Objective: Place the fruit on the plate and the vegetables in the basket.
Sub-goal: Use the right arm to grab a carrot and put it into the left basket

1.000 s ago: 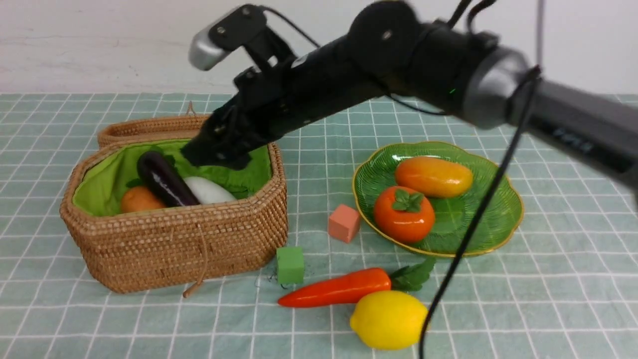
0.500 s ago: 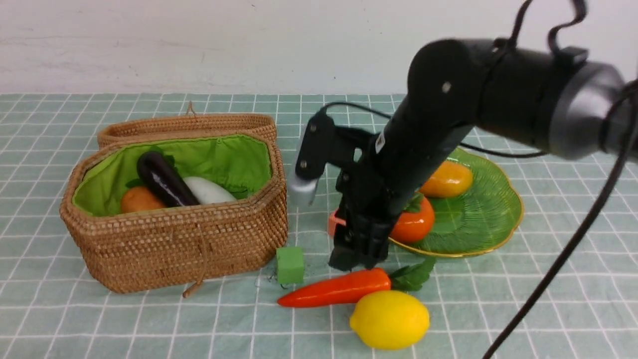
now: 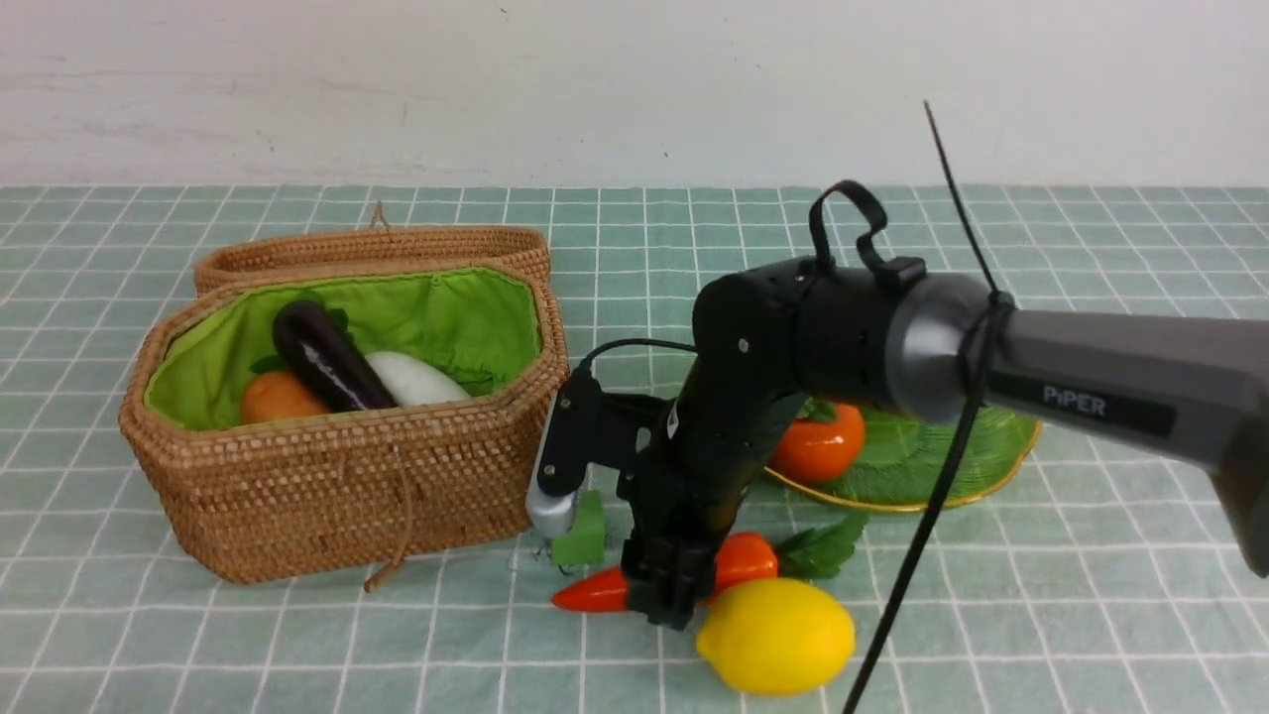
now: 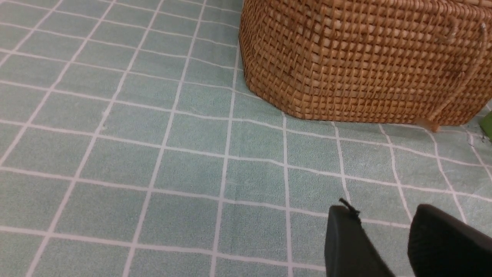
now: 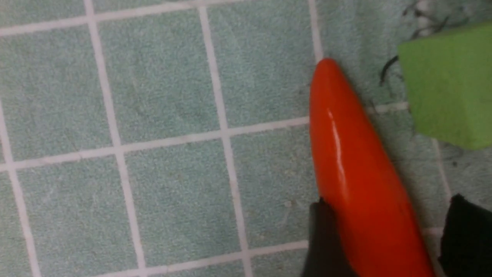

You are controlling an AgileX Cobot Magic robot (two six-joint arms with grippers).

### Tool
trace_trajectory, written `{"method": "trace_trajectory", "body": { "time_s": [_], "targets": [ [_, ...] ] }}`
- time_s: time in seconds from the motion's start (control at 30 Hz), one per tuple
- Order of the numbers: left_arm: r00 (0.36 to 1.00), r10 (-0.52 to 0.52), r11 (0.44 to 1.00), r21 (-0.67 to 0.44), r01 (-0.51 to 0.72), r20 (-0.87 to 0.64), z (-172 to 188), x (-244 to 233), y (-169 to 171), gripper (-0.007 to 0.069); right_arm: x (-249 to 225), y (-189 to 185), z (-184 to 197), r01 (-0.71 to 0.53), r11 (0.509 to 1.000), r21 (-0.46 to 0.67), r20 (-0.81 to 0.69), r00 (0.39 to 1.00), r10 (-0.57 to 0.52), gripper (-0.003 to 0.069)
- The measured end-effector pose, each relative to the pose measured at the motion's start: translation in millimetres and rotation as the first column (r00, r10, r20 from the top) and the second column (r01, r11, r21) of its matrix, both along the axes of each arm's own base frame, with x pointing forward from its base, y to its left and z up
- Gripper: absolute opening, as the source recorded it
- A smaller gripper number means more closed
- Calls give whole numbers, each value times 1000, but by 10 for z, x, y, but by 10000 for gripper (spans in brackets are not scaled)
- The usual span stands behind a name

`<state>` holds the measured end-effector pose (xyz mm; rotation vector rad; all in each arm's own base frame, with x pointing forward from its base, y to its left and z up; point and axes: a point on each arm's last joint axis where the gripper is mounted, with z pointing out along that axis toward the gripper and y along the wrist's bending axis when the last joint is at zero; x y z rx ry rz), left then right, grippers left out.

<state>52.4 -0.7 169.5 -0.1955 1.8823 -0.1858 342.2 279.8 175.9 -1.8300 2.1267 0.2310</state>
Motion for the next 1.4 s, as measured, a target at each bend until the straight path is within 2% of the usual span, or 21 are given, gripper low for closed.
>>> {"method": "trace_trajectory", "body": {
  "time_s": [0.03, 0.1, 0.13, 0.33, 0.47, 0.53, 0.6, 0.7, 0.77, 0.8, 0.83, 0.9, 0.93, 0.97, 1.0, 1.1, 1.27, 1.33, 1.4],
  "targets": [
    [1000, 0, 1000, 0, 0, 0, 0, 0, 0, 237, 0, 0, -3, 0, 1000, 0, 0, 1000, 0, 372],
    [1000, 0, 1000, 0, 0, 0, 0, 0, 0, 237, 8, -6, -15, -6, 1000, -12, 7, 1000, 6, 265],
    [1000, 0, 1000, 0, 0, 0, 0, 0, 0, 237, 16, -9, -7, -10, 1000, -18, 15, 1000, 11, 257],
    [1000, 0, 1000, 0, 0, 0, 0, 0, 0, 237, 83, 3, 187, -43, 998, -50, 53, 998, 46, 260],
    [1000, 0, 1000, 0, 0, 0, 0, 0, 0, 237, 116, -10, 472, -61, 996, -62, 111, 992, 67, 260],
    [1000, 0, 1000, 0, 0, 0, 0, 0, 0, 237, 135, -39, 744, -49, 997, -56, 186, 981, 59, 260],
    [1000, 0, 1000, 0, 0, 0, 0, 0, 0, 237, 149, -44, 932, -26, 999, -29, 232, 972, 32, 260],
    [1000, 0, 1000, 0, 0, 0, 0, 0, 0, 237, 182, -5, 1365, 42, 992, 120, 313, 947, -78, 260],
    [1000, 0, 1000, 0, 0, 0, 0, 0, 0, 237, 195, 73, 1577, 56, 963, 264, 327, 934, -144, 260],
    [1000, 0, 1000, 0, 0, 0, 0, 0, 0, 237, 190, 80, 1578, 58, 960, 273, 319, 936, -147, 260],
    [1000, 0, 1000, 0, 0, 0, 0, 0, 0, 238, 192, 176, 1741, 53, 905, 421, 316, 927, -201, 260],
    [1000, 0, 1000, 0, 0, 0, 0, 0, 0, 238, 184, 302, 1870, 26, 821, 570, 310, 919, -244, 260],
    [1000, 0, 1000, 0, 0, 0, 0, 0, 0, 238, 176, 325, 1884, 26, 805, 593, 299, 921, -250, 260],
    [1000, 0, 1000, 0, 0, 0, 0, 0, 0, 238, 179, 443, 1936, -5, 733, 680, 308, 910, -279, 260],
    [1000, 0, 1000, 0, 0, 0, 0, 0, 0, 238, 186, 523, 1937, -22, 692, 721, 315, 900, -300, 260],
    [1000, 0, 1000, 0, 0, 0, 0, 0, 0, 238, 226, 749, 1818, -43, 611, 790, 332, 869, -368, 260],
    [1000, 0, 1000, 0, 0, 0, 0, 0, 0, 238, 297, 1009, 1394, -40, 623, 781, 351, 854, -385, 266],
    [1000, 0, 1000, 0, 0, 0, 0, 0, 0, 238, 344, 1078, 1173, -19, 636, 771, 337, 860, -383, 328],
    [1000, 0, 1000, 0, 0, 0, 0, 0, 0, 238, 360, 1093, 1111, -8, 637, 771, 331, 859, -390, 456]
  ]
}}
